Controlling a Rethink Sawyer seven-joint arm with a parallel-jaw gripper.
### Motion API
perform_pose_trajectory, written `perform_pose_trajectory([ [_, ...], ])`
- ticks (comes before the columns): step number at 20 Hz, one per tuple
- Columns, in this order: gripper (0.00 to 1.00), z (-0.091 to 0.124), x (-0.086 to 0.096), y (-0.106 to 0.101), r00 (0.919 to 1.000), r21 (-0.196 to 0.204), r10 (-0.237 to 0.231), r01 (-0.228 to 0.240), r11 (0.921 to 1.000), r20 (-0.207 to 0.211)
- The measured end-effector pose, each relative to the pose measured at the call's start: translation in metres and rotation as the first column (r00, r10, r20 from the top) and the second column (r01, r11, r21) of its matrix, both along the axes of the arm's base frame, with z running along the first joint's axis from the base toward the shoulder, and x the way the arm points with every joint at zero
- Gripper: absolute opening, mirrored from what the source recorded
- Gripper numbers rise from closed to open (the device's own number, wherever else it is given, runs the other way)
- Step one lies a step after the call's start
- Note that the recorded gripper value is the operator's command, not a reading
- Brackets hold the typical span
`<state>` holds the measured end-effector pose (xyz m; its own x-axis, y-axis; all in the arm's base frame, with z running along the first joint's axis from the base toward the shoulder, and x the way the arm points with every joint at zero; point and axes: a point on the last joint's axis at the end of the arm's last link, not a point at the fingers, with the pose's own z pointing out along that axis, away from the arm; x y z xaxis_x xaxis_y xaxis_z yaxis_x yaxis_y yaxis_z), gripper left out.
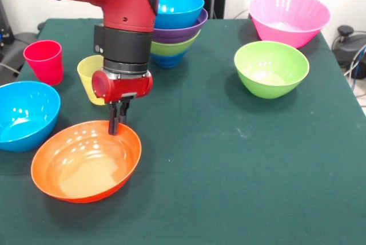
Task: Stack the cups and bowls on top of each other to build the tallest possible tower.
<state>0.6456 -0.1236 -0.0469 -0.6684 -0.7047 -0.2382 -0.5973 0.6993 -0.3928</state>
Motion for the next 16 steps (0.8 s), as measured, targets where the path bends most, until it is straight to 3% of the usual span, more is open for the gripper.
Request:
perform_pose_trajectory([
  [5, 0.0, 0.0, 0.01, -0.001, 0.996, 0.087, -0.089, 0.087, 0.9923, 0.01],
  [6, 0.0, -0.001, 0.014, -0.001, 0.9919, 0.127, -0.126, 0.124, 0.9841, 0.01],
  [9, 0.0, 0.0, 0.02, -0.001, 0.9869, 0.163, -0.161, 0.157, 0.9741, 0.013],
  [10, 0.0, 0.002, 0.025, -0.001, 0.981, 0.195, -0.194, 0.188, 0.9625, 0.01],
  [12, 0.0, 0.002, 0.027, -0.001, 0.978, 0.209, -0.208, 0.203, 0.9568, 0.006],
  [16, 0.0, 0.002, 0.033, 0.006, 0.9691, 0.255, -0.246, 0.24, 0.9366, -0.009],
])
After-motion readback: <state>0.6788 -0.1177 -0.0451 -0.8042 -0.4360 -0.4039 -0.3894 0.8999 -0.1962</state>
